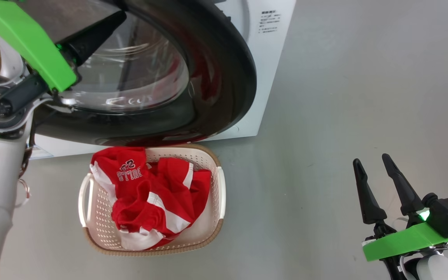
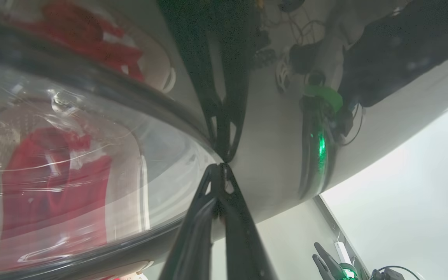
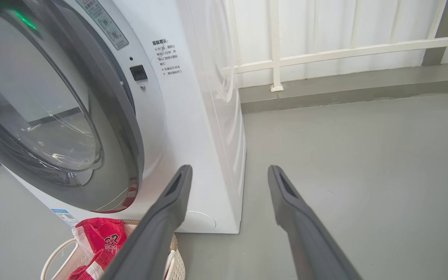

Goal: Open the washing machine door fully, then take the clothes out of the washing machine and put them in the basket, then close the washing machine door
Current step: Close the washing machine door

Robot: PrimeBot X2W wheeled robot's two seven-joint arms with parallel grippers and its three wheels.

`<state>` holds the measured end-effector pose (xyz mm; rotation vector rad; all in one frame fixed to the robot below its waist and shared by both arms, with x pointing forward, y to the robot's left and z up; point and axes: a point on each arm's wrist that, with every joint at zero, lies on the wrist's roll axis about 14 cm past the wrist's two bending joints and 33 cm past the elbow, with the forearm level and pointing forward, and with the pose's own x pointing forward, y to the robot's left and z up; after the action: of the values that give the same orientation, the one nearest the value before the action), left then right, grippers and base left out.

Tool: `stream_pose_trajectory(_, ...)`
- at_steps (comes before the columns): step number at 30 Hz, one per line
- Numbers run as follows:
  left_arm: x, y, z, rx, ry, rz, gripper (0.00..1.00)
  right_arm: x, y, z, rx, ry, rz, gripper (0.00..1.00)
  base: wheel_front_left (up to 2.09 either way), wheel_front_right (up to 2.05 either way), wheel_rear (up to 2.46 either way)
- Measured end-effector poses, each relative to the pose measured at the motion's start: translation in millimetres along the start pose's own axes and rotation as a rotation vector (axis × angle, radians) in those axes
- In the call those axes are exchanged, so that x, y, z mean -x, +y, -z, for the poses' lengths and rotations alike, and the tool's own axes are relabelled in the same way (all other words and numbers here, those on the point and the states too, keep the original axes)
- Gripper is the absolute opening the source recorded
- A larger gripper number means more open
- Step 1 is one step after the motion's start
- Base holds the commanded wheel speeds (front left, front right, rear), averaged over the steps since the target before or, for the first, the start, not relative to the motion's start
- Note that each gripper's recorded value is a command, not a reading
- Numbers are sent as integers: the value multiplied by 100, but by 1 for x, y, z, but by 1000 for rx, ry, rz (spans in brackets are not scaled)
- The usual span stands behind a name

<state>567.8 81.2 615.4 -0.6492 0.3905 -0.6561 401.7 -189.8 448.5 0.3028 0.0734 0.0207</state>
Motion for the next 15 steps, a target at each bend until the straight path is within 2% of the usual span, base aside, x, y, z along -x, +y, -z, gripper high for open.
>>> stream_pose_trajectory(6, -6, 5, 3, 7, 8, -3, 0, 2, -6, 0, 2, -1, 21, 100, 0, 0, 0)
stream_pose_trajectory(13, 6, 1, -1, -4, -1, 4, 0, -1, -2, -3, 0, -11, 7, 100, 0, 0, 0)
stream_pose_trajectory(14, 9, 0, 0, -14, -3, 3, 0, -1, 0, -4, 0, -13, 2, 100, 0, 0, 0)
stream_pose_trajectory(15, 12, 0, 3, -18, -3, 4, 5, -1, 1, -5, -1, -15, -2, 100, 0, 0, 0)
